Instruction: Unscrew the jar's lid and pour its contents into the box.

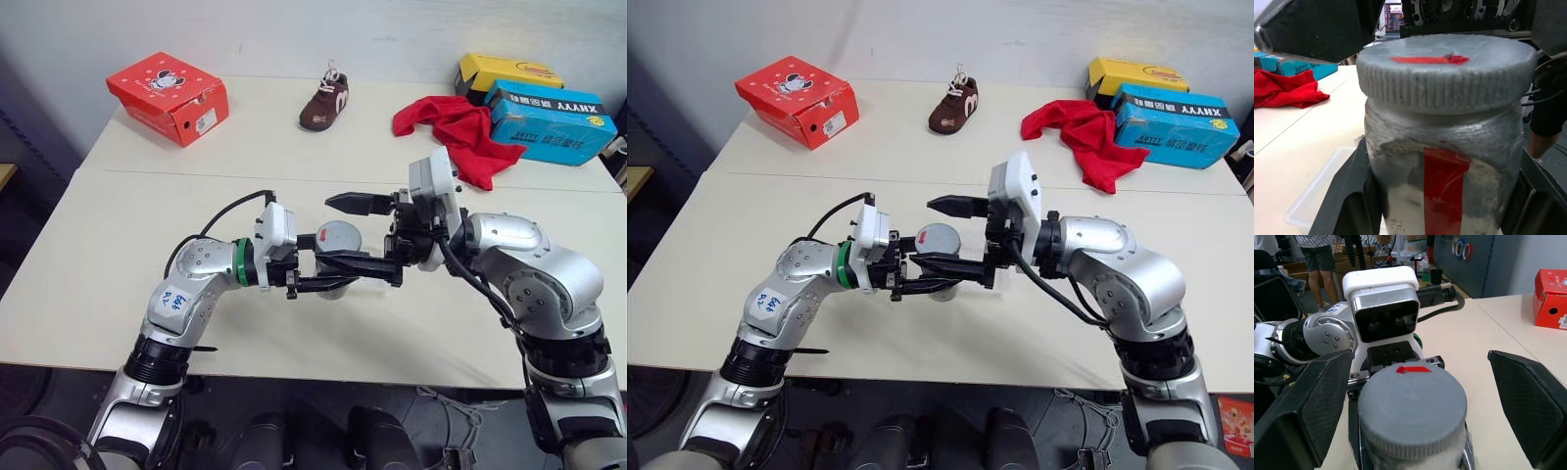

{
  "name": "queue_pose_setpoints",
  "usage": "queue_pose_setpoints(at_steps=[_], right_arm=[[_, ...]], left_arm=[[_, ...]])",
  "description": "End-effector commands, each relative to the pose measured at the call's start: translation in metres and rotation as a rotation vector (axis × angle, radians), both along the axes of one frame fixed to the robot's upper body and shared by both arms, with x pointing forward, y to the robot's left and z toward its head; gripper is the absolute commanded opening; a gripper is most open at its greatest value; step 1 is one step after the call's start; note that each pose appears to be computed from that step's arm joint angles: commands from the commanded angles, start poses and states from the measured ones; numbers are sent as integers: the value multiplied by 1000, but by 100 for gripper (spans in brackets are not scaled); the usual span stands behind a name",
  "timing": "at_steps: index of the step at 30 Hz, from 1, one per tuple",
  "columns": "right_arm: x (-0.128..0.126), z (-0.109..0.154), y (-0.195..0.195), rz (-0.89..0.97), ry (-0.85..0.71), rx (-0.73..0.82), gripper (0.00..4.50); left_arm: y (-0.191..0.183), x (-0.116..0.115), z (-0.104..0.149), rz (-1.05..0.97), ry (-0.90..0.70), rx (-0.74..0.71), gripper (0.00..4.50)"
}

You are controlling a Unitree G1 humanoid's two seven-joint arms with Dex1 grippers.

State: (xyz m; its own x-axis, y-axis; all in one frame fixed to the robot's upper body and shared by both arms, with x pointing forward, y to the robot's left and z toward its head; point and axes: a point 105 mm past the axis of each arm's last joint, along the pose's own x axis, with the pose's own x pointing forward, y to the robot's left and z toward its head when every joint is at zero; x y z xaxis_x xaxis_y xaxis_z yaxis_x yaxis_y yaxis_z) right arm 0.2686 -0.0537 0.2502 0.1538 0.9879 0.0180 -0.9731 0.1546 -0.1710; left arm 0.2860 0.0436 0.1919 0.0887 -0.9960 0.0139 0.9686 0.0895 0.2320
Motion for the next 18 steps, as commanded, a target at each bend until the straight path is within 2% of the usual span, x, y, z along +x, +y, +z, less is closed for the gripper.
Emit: queue_pose_setpoints(at_steps=[1, 4, 10, 18], right_arm=[[-10, 10, 5, 38, -43, 12, 355], [-10, 9, 5, 41, -39, 9, 251], [-12, 10, 5, 65, -10, 53, 250], [-13, 34, -3, 91, 142, 286, 250]], left_arm=[[-2, -6, 11, -25, -40, -20, 234], [-2, -7, 11, -28, -41, -17, 234], [0, -6, 11, -25, -43, -14, 234], [1, -6, 10, -23, -41, -8, 234]])
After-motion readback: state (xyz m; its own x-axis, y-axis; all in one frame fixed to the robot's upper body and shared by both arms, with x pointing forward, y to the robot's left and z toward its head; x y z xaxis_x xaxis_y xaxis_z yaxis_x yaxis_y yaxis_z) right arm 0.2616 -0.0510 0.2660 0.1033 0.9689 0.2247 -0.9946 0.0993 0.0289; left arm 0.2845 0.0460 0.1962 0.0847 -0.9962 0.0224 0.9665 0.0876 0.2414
